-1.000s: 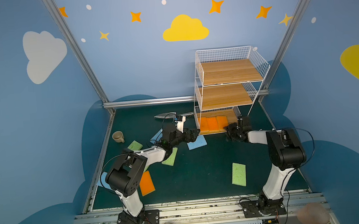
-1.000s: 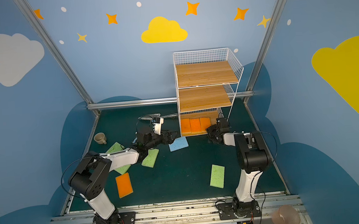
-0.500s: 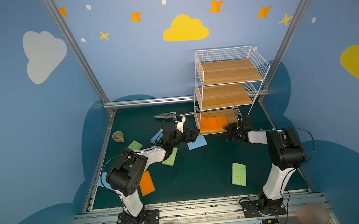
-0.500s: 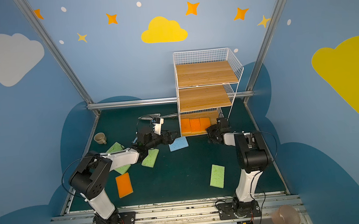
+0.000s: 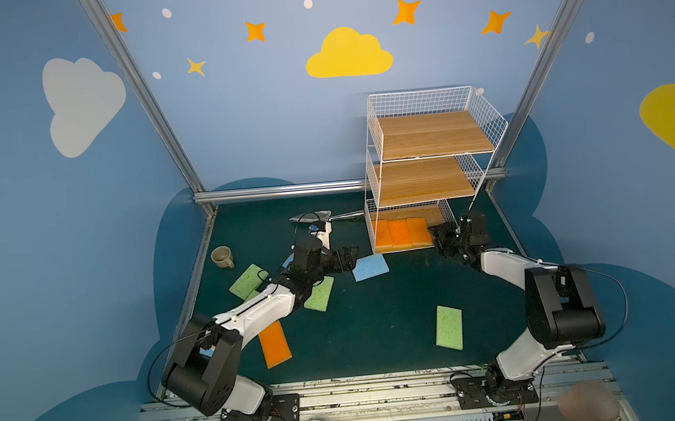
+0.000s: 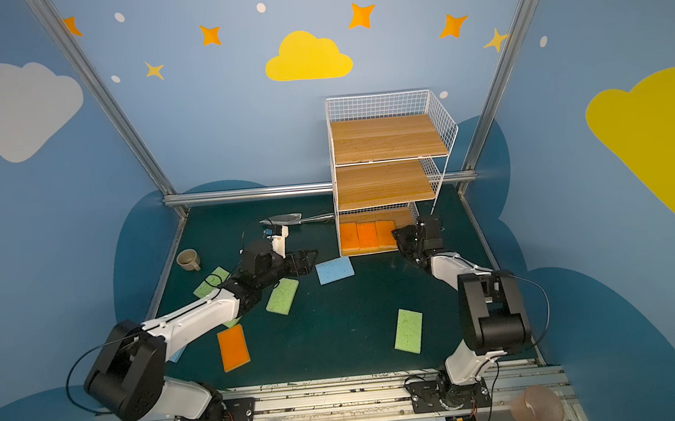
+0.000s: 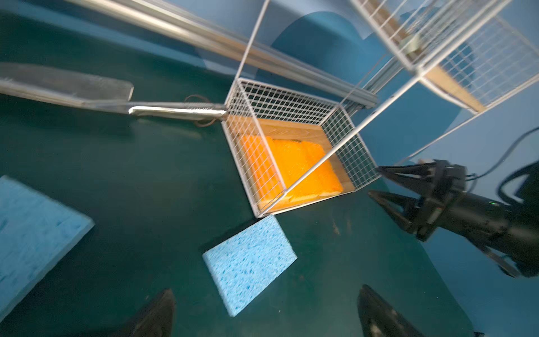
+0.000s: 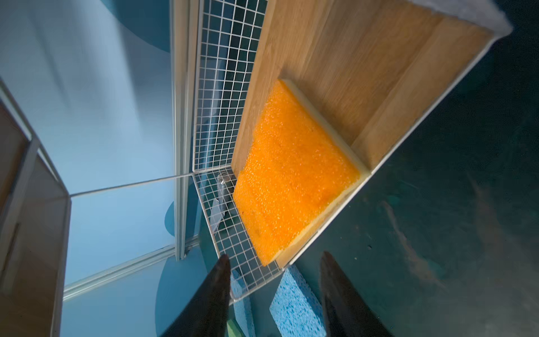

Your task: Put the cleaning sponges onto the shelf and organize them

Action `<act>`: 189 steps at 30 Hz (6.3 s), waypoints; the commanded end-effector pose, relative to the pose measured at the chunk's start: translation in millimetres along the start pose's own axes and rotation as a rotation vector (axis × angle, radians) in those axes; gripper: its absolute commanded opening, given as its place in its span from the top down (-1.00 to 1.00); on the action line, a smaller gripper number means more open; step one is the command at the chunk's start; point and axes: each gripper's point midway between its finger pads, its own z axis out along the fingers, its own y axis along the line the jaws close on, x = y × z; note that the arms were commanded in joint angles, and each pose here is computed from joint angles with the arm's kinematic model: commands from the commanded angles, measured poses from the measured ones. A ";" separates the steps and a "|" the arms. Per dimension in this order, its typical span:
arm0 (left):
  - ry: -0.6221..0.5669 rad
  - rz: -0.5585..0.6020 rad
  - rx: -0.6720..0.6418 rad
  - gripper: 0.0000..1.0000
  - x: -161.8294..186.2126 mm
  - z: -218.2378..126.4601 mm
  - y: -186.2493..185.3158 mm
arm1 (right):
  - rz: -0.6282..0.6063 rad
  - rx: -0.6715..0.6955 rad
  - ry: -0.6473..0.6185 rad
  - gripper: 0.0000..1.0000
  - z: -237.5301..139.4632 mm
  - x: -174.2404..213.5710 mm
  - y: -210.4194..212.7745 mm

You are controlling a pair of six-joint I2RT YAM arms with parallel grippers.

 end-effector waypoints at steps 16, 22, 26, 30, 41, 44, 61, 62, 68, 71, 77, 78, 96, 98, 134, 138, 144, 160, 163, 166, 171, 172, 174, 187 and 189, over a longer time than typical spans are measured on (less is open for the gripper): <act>0.265 -0.349 -0.824 -0.99 146.3 -138.4 164.3 | -0.257 0.019 0.244 0.03 -67.6 86.1 -32.0; 0.249 -0.380 -0.823 -0.99 165.3 -141.1 177.9 | -0.284 0.007 0.285 0.04 -66.9 96.3 -32.0; 0.269 -0.392 -0.744 -1.00 176.5 -126.6 175.1 | -0.292 0.006 0.288 0.05 -66.1 97.1 -32.0; 0.354 -0.341 -0.524 -0.99 184.1 -97.7 146.6 | -0.295 0.005 0.287 0.06 -65.4 97.7 -31.8; 0.366 -0.217 -0.264 -0.96 189.8 -50.0 54.3 | -0.301 0.029 0.291 0.06 -67.3 98.3 -38.0; 0.399 -0.180 -0.194 -0.96 193.2 -22.4 17.6 | -0.292 0.032 0.299 0.07 -67.7 98.7 -39.5; 0.379 0.014 0.109 -0.97 139.6 33.6 -143.0 | -0.202 0.054 0.291 0.08 -88.9 74.4 -65.3; 0.371 0.022 0.108 -0.97 135.3 26.5 -141.8 | -0.204 0.054 0.293 0.08 -89.4 75.1 -65.3; 0.402 0.000 0.073 -0.72 141.3 -2.3 -102.1 | -0.218 0.069 0.302 0.10 -90.0 78.3 -69.7; 0.434 -0.004 0.050 -0.16 154.4 -5.5 -80.6 | -0.223 0.075 0.305 0.10 -90.9 79.5 -71.8; 0.535 0.022 0.004 0.45 186.8 7.1 -54.6 | -0.234 0.077 0.309 0.12 -96.0 82.0 -70.9; 0.545 0.020 -0.001 0.48 191.5 10.4 -51.7 | -0.238 0.075 0.309 0.12 -97.3 82.2 -69.6; 0.572 -0.073 0.166 0.57 224.2 55.1 -114.2 | -0.256 0.066 0.322 0.11 -108.5 87.6 -66.7; 0.560 -0.082 0.177 0.51 220.1 56.2 -118.8 | -0.264 0.067 0.328 0.09 -109.6 88.8 -67.2; 0.481 -0.018 0.128 -0.02 196.6 8.9 -82.1 | -0.320 0.348 0.538 1.00 -44.9 137.9 -135.2; 0.484 -0.017 0.123 -0.02 196.9 6.5 -79.5 | -0.329 0.325 0.559 1.00 -30.7 145.3 -122.5; 0.479 -0.016 0.105 -0.02 197.3 -0.4 -72.2 | -0.358 0.274 0.585 1.00 -12.1 157.7 -93.9; 0.541 -0.033 0.110 0.42 223.2 9.6 -65.8 | -0.469 0.161 0.517 0.60 -39.5 141.1 -30.7; 0.556 -0.033 0.131 0.47 231.0 15.3 -74.2 | -0.431 0.147 0.523 0.59 -50.9 137.0 -37.7; 0.575 -0.019 0.150 0.50 238.6 21.0 -86.4 | -0.418 0.146 0.513 0.59 -64.7 131.9 -44.8; 0.597 -0.017 0.197 0.52 250.6 29.6 -110.7 | -0.402 0.132 0.496 0.37 -90.9 125.4 -53.2; 0.601 -0.016 0.207 0.52 253.7 31.2 -116.1 | -0.400 0.131 0.491 0.30 -96.5 123.8 -54.6; 0.605 -0.013 0.224 0.52 257.4 35.0 -126.8 | -0.397 0.134 0.486 0.20 -106.7 122.0 -58.2; 0.542 -0.012 0.202 0.04 240.2 24.4 -125.2 | -0.321 0.150 0.536 0.33 -124.1 147.9 -93.3; 0.521 -0.002 0.188 -0.14 233.3 17.1 -120.1 | -0.321 0.158 0.548 0.42 -119.2 151.9 -98.0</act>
